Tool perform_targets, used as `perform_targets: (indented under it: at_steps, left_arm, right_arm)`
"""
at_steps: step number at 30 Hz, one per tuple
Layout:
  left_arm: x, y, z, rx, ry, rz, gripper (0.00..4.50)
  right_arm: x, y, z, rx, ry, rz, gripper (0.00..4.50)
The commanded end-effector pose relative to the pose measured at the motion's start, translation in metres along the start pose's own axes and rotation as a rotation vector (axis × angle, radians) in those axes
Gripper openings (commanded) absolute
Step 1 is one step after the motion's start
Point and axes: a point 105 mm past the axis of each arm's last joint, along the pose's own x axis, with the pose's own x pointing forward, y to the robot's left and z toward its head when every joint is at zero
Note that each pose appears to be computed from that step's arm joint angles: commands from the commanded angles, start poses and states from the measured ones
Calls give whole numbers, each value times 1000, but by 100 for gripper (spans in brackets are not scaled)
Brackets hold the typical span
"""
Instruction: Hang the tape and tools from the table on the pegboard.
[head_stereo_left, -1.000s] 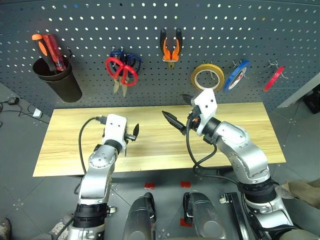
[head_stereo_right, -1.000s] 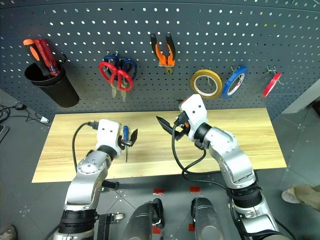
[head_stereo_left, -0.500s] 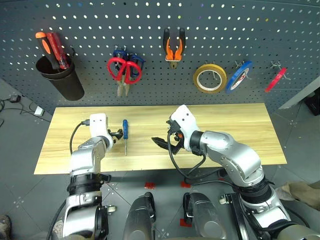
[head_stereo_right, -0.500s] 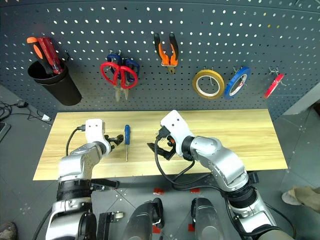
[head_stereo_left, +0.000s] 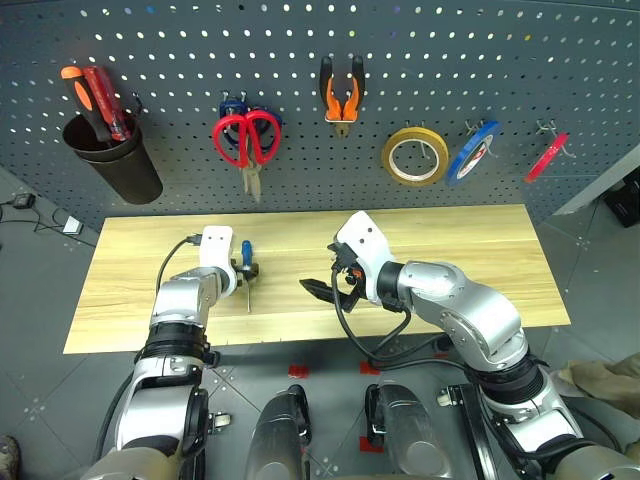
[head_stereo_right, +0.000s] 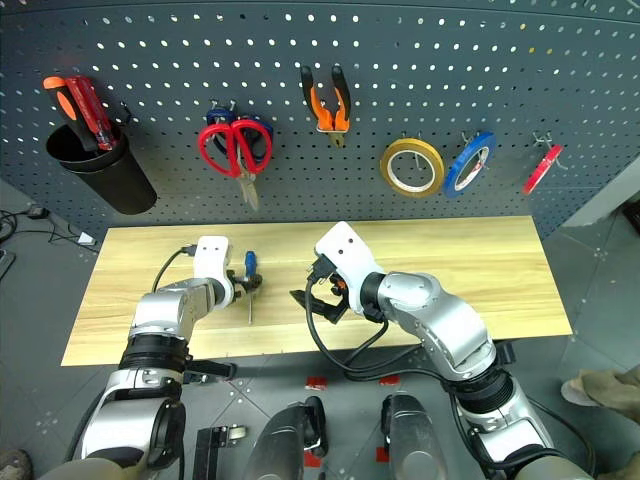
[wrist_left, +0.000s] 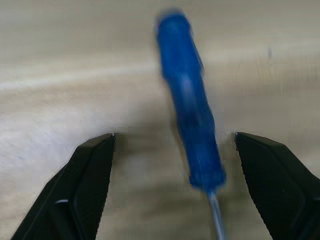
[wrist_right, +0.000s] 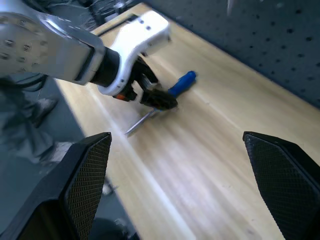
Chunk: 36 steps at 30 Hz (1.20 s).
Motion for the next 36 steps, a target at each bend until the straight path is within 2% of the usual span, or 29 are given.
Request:
perform_targets:
  at_steps: [1,4,11,13,16,19,25,28,32,36]
  left_arm:
    - [3,-1,-13,-15,36,-5,363]
    - [4,1,-12,-12,25,8,283]
    - [-8,14,7,51,-89,-18,57]
    - [-20,20,15,164,-149,-47,52]
    - [-33,27,20,241,-199,-66,52]
    - [-60,36,33,340,-325,-59,52]
    - [-132,17,57,344,-642,-110,52]
    - [-164,18,69,301,-727,-90,52]
    - [-212,27,112,274,-910,-57,52]
    - [-256,59,167,194,-1121,41,52]
  right_arm:
    - [-3,13,12,-46,-40,54,450]
    - [-2,12,14,-55,-49,45,450]
    - [-3,5,21,-124,-76,11,450]
    - [-4,5,23,-134,-89,9,450]
    - [-5,5,25,-143,-106,9,450]
    - [-9,15,33,-204,-165,66,450]
    - [-25,34,44,-288,-243,177,450]
    - [-27,31,47,-302,-252,170,450]
    - [-28,25,51,-308,-260,155,450]
    - [-26,19,58,-315,-280,131,450]
